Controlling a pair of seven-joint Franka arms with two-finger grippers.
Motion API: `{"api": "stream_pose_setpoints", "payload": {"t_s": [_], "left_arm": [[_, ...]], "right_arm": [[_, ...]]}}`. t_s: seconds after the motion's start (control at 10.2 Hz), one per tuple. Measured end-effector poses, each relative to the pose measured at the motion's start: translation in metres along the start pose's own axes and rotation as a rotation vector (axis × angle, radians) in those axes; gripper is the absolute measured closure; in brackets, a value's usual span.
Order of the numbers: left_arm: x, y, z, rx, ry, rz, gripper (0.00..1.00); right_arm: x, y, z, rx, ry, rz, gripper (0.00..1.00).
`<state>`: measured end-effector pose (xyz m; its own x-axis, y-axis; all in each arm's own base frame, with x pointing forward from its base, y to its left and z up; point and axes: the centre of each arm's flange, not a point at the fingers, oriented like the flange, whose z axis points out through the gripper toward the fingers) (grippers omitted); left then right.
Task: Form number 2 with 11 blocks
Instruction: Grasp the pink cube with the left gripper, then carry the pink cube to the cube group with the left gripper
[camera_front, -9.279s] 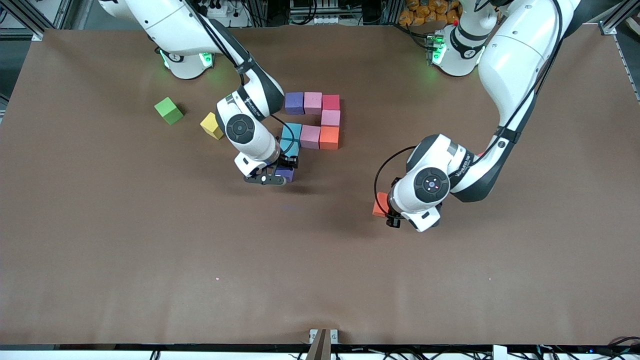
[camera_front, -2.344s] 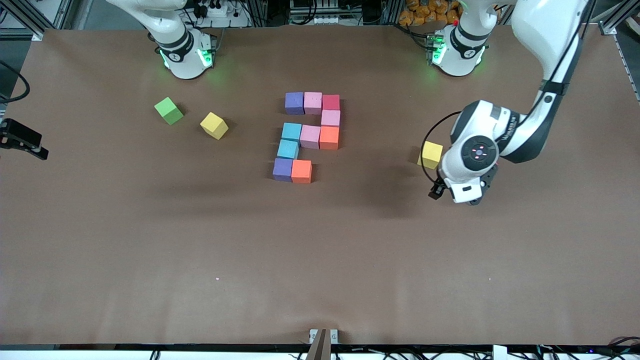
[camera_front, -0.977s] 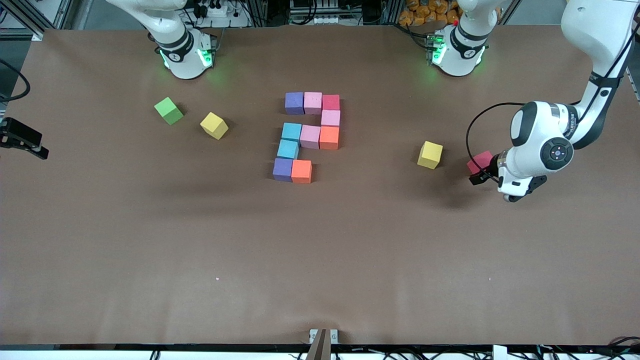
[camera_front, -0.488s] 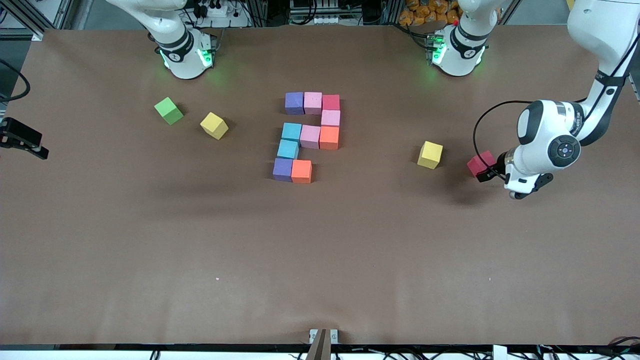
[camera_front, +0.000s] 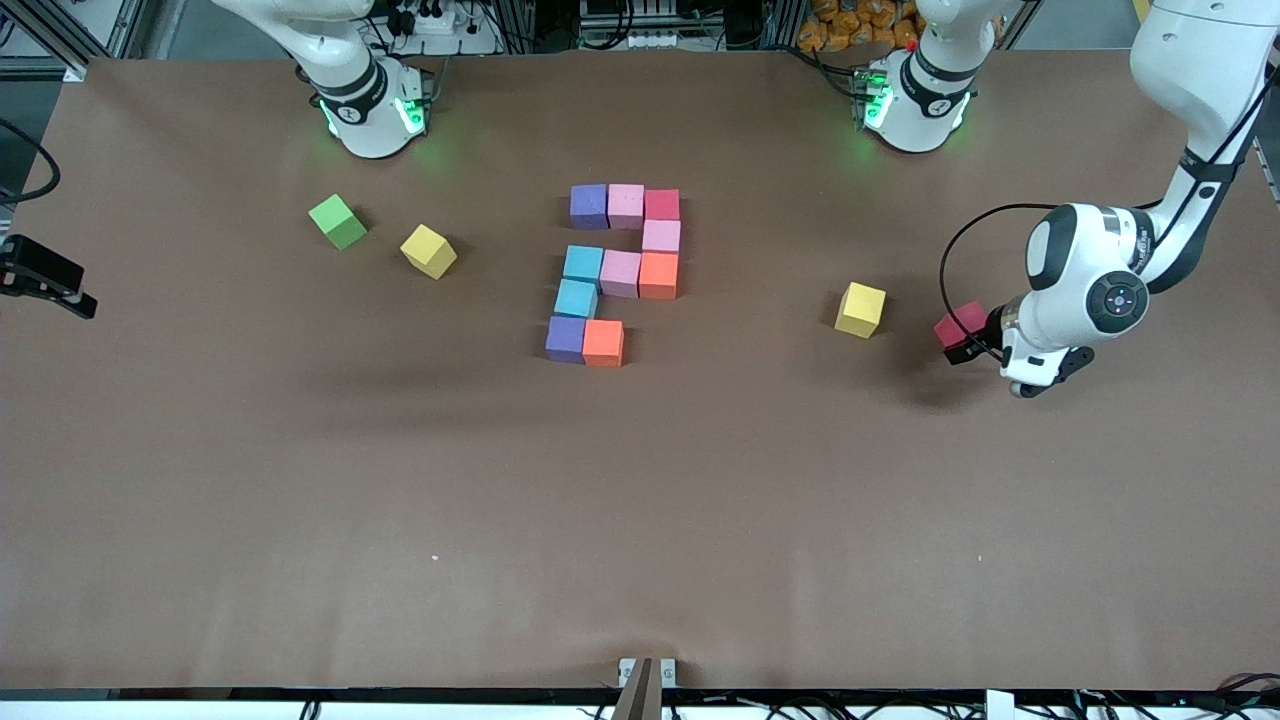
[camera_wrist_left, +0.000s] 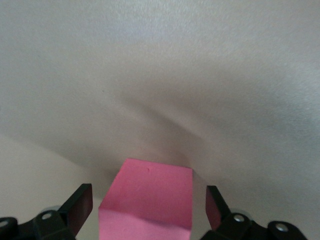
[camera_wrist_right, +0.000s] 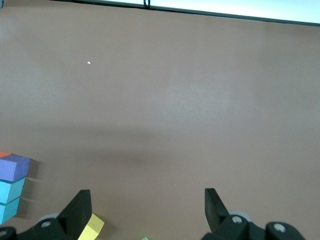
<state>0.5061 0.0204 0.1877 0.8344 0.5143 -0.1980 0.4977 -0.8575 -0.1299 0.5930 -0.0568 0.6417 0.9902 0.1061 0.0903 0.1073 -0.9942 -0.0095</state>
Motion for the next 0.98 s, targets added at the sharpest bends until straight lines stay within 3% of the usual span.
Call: {"api": "stream_pose_setpoints", "payload": {"t_s": [0.39, 0.68, 0.98], "left_arm": [[-0.004, -0.001, 0.005, 0.002, -0.007, 0.003, 0.01], [-0.004, -0.001, 0.004, 0.001, -0.004, 0.013, 0.38], [0.001, 0.012, -0.012, -0.020, 0.027, -0.033, 0.38]], "right_arm": [[0.000, -0.001, 0.000, 0.000, 0.000, -0.002, 0.00], [0.000, -0.001, 0.000, 0.000, 0.000, -0.002, 0.00], [0.000, -0.001, 0.000, 0.000, 0.000, -0.002, 0.00]]}}
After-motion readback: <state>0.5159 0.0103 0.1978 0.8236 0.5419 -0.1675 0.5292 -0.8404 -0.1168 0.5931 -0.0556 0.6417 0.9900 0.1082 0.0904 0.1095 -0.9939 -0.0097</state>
